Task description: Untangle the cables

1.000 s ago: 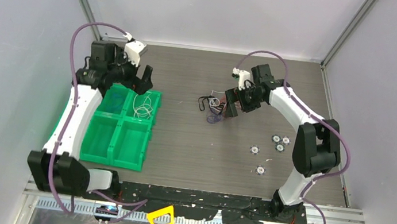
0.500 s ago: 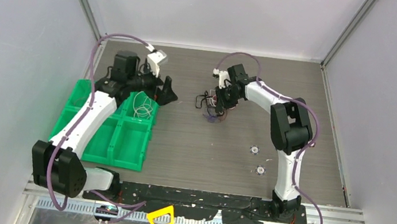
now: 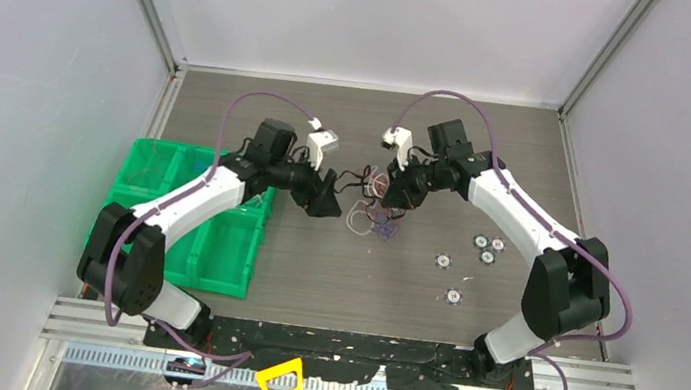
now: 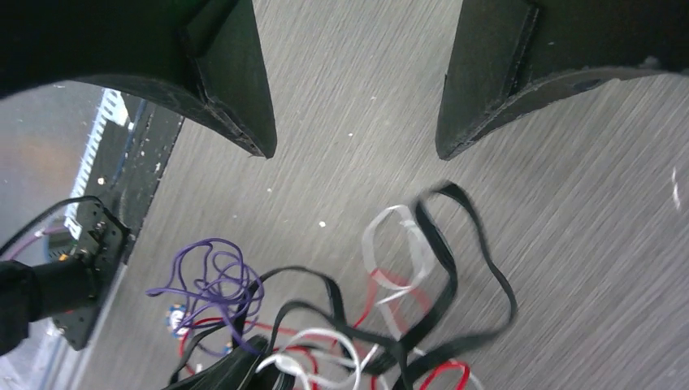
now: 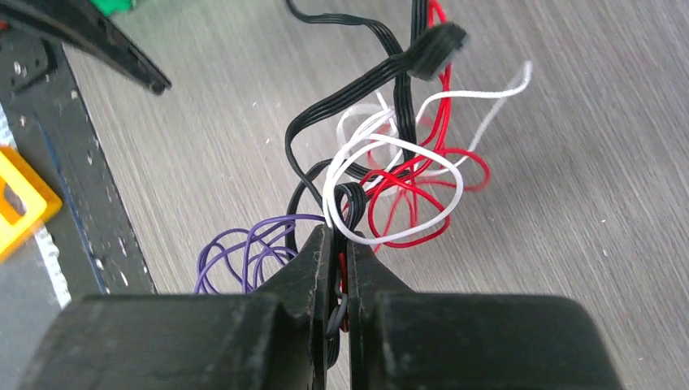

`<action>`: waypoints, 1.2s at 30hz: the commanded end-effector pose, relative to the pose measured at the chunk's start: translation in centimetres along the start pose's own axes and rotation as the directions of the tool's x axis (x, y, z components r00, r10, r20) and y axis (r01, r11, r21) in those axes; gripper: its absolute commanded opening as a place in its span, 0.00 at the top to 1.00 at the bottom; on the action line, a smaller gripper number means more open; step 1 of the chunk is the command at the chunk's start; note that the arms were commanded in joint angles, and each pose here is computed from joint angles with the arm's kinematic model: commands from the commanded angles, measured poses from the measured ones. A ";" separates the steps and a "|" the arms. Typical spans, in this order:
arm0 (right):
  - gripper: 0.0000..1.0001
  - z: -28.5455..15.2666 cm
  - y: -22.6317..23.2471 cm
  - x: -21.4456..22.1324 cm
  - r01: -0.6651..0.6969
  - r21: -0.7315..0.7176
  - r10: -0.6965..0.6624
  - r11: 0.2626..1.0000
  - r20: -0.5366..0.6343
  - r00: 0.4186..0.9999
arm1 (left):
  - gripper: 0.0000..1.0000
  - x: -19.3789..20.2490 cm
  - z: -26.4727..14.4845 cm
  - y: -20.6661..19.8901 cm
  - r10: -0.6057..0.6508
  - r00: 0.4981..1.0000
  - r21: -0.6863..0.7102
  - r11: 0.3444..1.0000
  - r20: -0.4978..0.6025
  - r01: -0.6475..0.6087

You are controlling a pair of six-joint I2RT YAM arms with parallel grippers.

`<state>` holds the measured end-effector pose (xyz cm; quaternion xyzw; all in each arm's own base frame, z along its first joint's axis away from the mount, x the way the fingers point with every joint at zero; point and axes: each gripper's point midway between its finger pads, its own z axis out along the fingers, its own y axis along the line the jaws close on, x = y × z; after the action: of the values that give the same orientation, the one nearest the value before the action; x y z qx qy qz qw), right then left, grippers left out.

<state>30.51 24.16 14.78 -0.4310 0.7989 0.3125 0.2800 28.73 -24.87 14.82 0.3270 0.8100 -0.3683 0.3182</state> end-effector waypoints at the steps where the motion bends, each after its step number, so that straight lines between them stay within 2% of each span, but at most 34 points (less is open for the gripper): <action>1: 0.93 -1.2 2.1 2.0 0.230 -0.090 -0.233 0.969 -0.035 0.972 | 0.31 -4.3 -0.8 -3.1 0.129 0.979 0.125 0.981 0.158 -0.149; 4: 0.93 -2.8 1.7 1.0 0.370 -0.003 -0.370 0.929 -0.007 0.929 | 0.39 -5.2 -2.6 -5.2 0.130 0.962 0.190 0.966 0.240 -0.178; 7: 0.93 -4.0 2.0 0.3 0.465 0.038 -0.466 0.885 0.018 0.885 | 0.45 -5.3 -3.7 -6.0 0.061 0.959 0.207 0.971 0.278 -0.122; 12: 0.93 -5.8 4.6 -1.1 0.613 0.054 -0.616 0.788 0.080 0.784 | 0.55 -6.3 -4.4 -7.3 -0.079 0.951 0.268 0.963 0.298 -0.004; 15: 0.93 -6.2 6.2 -1.0 0.671 0.039 -0.672 0.740 0.075 0.737 | 0.57 -7.5 -4.5 -8.2 -0.115 0.949 0.315 0.949 0.294 0.017; 19: 0.94 -6.2 7.7 -0.6 0.693 -0.003 -0.691 0.721 0.066 0.720 | 0.52 -8.5 -4.5 -9.8 -0.108 0.950 0.359 0.933 0.294 -0.005; 25: 0.94 -5.7 8.7 -0.1 0.716 -0.032 -0.714 0.697 0.052 0.698 | 0.53 -9.2 -4.7 -10.7 -0.160 0.939 0.412 0.911 0.305 0.022; 36: 0.94 -5.4 9.2 0.1 0.734 -0.046 -0.733 0.677 0.037 0.679 | 0.50 -7.6 -3.6 -10.9 -0.175 0.955 0.428 0.902 0.239 0.058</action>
<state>21.51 23.64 19.57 -0.7113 0.5666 0.2084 0.3599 24.60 -29.22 25.33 0.2620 0.7002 -0.5788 0.3256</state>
